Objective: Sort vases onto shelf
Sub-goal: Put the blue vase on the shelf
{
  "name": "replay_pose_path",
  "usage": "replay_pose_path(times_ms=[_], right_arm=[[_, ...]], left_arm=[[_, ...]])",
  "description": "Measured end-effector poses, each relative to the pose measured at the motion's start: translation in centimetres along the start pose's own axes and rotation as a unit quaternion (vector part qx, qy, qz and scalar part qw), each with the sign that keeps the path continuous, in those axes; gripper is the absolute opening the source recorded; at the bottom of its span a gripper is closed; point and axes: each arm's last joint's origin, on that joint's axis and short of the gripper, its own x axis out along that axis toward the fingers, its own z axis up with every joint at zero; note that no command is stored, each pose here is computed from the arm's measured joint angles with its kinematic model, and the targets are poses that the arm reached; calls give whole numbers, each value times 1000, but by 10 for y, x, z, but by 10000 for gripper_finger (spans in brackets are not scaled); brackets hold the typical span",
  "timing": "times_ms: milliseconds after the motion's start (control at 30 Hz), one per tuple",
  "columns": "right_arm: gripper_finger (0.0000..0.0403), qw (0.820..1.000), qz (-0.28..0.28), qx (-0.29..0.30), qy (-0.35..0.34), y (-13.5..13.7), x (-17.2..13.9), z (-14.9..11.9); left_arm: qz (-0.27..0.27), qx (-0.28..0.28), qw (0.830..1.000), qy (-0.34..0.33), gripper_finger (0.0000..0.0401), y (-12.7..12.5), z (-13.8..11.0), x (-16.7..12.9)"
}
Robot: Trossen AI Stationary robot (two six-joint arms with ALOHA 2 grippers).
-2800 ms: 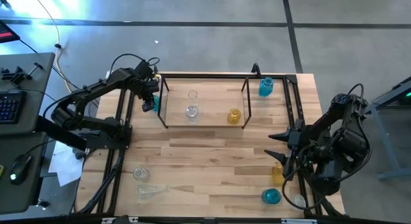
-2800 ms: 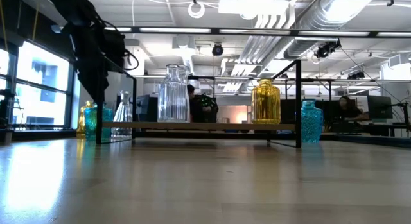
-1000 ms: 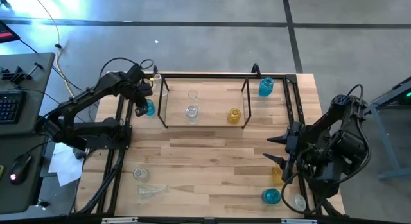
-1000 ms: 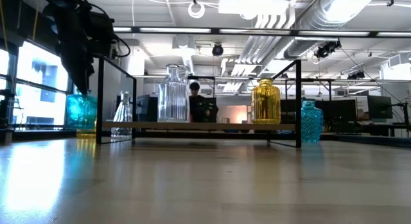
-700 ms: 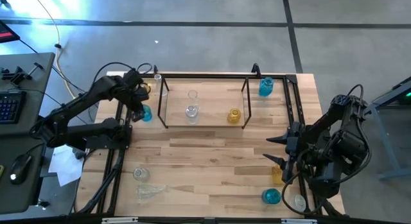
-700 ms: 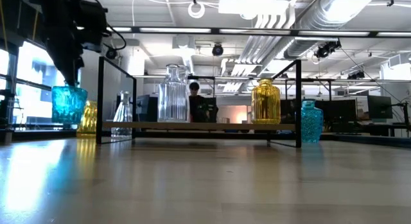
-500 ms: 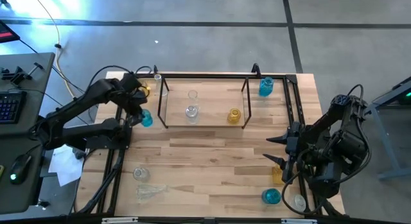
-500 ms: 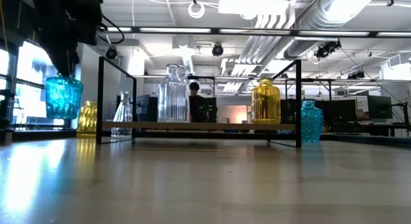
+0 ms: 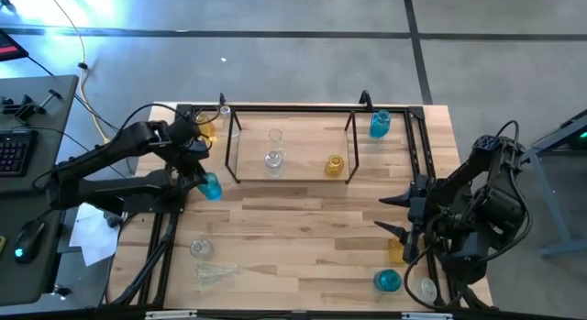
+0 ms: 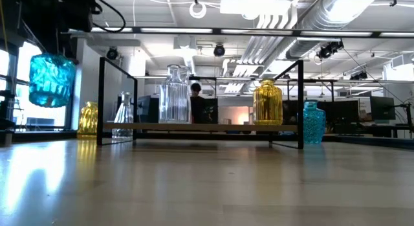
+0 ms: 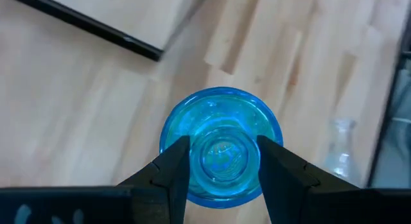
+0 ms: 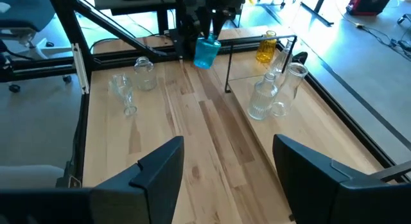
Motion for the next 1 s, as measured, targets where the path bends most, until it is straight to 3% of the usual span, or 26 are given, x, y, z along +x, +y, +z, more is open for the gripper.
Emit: replay_pose_path(times_ms=[667, 833, 1000], right_arm=[[222, 1000, 1, 3, -1, 0, 0, 0], [222, 1000, 3, 4, -2, 1, 0, 1], [222, 1000, 8, 6, -6, 2, 0, 2]], left_arm=[[-96, 60, 992, -52, 136, -51, 16, 4], [-122, 100, 982, -100, 136, -70, 30, -8], [-108, 135, 978, -114, 136, -85, 46, -14]])
